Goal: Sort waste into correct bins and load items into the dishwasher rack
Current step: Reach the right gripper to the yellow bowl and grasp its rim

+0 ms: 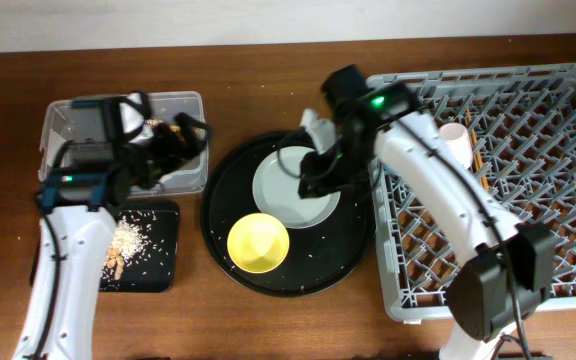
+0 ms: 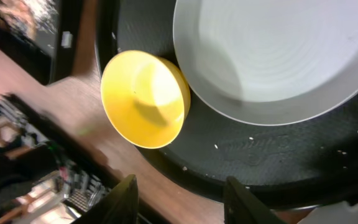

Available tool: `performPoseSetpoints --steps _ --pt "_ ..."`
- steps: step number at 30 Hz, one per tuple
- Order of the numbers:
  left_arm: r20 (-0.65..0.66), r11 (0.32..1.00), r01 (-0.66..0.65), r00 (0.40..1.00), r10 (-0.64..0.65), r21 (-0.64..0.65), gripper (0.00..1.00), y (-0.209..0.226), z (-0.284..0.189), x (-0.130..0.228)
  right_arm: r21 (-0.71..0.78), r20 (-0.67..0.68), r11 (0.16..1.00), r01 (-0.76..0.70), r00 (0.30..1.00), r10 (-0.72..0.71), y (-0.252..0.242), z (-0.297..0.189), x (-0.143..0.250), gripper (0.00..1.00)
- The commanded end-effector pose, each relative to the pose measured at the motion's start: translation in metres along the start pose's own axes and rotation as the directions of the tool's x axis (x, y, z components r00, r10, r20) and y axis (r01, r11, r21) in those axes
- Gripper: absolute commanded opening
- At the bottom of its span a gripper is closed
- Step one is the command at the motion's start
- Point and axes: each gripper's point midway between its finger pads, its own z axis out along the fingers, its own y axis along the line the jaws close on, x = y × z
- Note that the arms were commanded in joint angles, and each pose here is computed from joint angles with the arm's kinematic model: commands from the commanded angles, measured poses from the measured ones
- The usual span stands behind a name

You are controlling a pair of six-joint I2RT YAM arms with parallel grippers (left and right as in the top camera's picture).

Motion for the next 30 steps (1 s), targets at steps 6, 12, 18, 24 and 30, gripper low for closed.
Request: performPoseSetpoints --steps 6,12,18,24,30 --pt "0.052 0.979 0.173 0.984 -0.168 -0.107 0.99 0.061 -0.028 -0.019 0.06 -0.022 0.991 0.122 0.992 -0.121 0.051 0.061 0.021 0.44" --pt "0.052 0.979 0.173 0.984 -0.168 -0.107 0.99 0.061 -0.028 -0.019 0.128 -0.012 0.932 0.339 0.94 -0.34 0.099 0.107 0.042 0.45" --pt "0.05 0.979 0.171 0.985 -0.167 -0.107 0.99 0.061 -0.028 -0.018 0.191 0.057 0.878 0.44 0.888 -0.457 0.119 0.137 0.043 0.48" --pt "0.05 0.979 0.171 0.985 -0.167 -0.107 0.99 0.061 -0.028 -0.018 0.269 0.033 0.864 0.425 0.893 -0.449 0.084 0.173 0.047 0.34" --pt "0.05 0.979 0.171 0.985 -0.167 -0.107 0.99 0.061 -0.028 -0.018 0.273 0.018 0.863 0.424 0.895 -0.446 0.081 0.173 0.05 0.16"
